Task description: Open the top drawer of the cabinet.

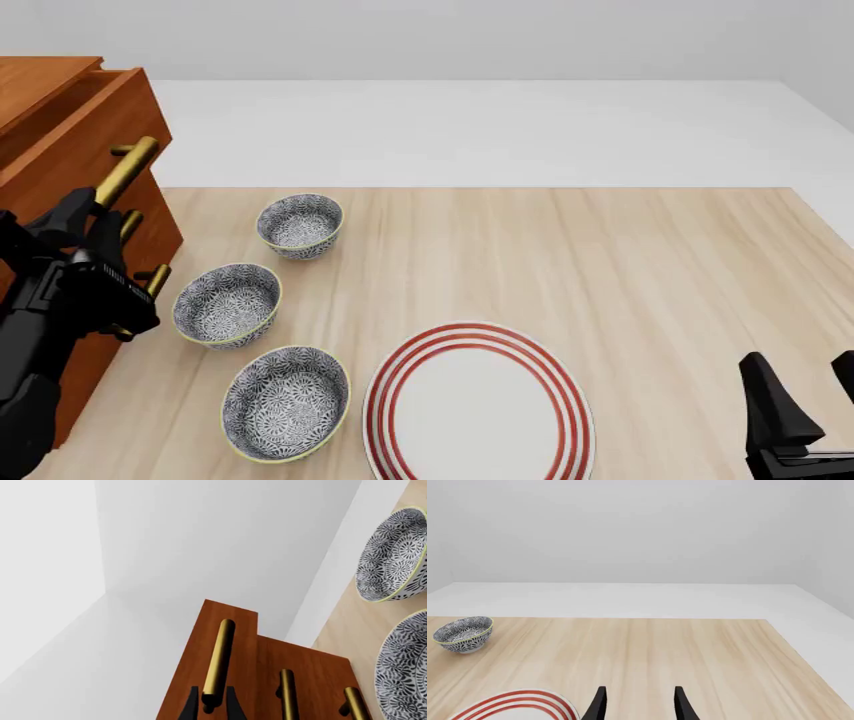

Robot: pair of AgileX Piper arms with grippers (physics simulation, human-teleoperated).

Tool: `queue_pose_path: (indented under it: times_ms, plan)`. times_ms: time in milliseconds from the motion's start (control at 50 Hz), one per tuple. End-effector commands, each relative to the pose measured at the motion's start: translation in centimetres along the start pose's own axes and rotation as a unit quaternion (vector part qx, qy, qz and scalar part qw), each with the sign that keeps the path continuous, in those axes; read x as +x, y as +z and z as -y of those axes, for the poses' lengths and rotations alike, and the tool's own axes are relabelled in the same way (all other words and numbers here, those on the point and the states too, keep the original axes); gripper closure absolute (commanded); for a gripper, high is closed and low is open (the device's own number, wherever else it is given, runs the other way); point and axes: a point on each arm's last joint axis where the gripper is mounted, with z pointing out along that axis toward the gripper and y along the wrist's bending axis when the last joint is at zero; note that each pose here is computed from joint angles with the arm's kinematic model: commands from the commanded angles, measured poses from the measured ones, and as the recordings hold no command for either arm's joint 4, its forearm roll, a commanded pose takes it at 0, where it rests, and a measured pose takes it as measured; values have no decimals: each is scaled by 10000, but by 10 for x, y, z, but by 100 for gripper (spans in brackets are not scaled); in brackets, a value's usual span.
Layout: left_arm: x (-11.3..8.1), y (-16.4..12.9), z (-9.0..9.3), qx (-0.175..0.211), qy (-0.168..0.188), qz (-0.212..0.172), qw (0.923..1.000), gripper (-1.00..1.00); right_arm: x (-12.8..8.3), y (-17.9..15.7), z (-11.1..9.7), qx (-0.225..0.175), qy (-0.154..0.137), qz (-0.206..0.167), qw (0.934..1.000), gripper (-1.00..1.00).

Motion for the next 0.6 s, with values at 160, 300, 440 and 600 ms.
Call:
queue_pose_path:
  times_ms: [160,300,440,600]
  plan:
    - [1,0,9,205,-35,-65,9998,100,0,0,0,0,1,0,10000,-100]
    - [1,0,8,198,-47,-78,9998,100,0,0,0,-1,1,-1,10000,-100]
    - [0,0,7,194,-46,-56,9998,100,0,0,0,0,-1,1,10000,-100]
    - [0,1,5,203,-97,-72,9997,100,0,0,0,-1,-1,0,10000,-100]
